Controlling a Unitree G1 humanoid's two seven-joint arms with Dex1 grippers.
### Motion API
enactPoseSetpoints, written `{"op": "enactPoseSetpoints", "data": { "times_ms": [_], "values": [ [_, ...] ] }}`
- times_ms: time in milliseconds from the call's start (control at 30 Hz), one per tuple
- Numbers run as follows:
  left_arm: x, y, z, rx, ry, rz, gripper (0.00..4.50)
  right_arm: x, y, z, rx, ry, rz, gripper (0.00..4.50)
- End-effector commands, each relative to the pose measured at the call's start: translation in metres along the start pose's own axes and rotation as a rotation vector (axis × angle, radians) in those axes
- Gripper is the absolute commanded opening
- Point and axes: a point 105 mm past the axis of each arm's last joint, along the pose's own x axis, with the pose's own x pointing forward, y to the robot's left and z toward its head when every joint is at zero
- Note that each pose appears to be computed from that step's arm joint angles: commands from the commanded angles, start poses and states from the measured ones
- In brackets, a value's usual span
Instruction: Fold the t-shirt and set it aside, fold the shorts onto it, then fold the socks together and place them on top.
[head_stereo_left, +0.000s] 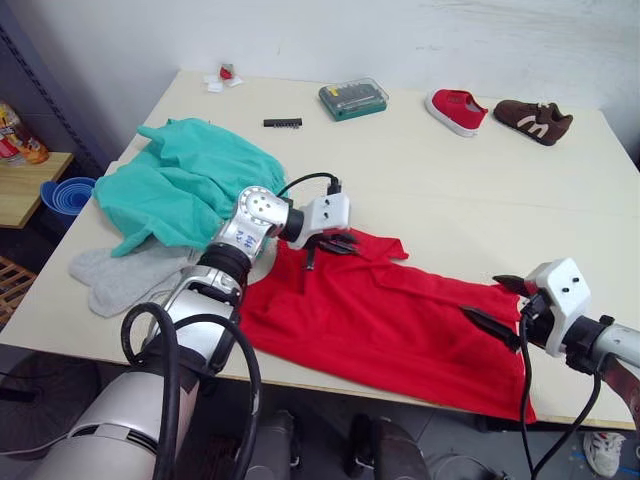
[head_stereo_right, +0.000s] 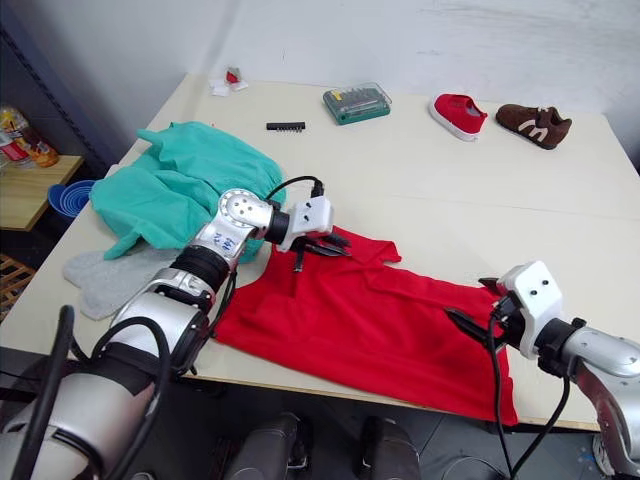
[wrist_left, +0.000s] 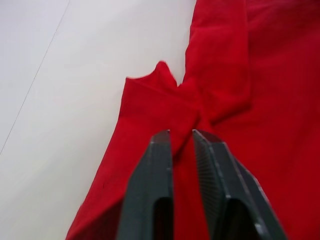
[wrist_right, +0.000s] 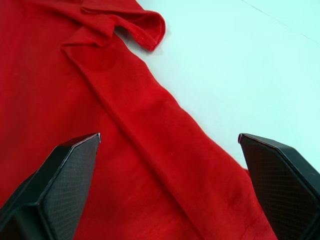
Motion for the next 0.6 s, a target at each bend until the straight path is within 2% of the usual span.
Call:
{"op": "enactPoseSetpoints", "data": {
  "times_ms": [33, 367, 567, 600],
  "values": [
    [0.010, 0.006, 0.008, 0.059, 0.019, 0.045, 2.04, -0.001, 0.003, 0.010, -0.018, -0.028, 0.025, 4.50],
    [0.021, 0.005, 0.005, 0.075, 0.065, 0.049, 2.04, -0.003, 0.028, 0.029, 0.010, -0.100, 0.104, 4.50],
    [0.021, 0.007, 0.005, 0.064, 0.066, 0.060, 0.14, -0.002, 0.031, 0.032, 0.014, -0.102, 0.111, 4.50],
    [0.021, 0.008, 0.006, 0.058, 0.063, 0.063, 0.03, -0.002, 0.031, 0.031, 0.015, -0.099, 0.110, 4.50]
  ]
}}
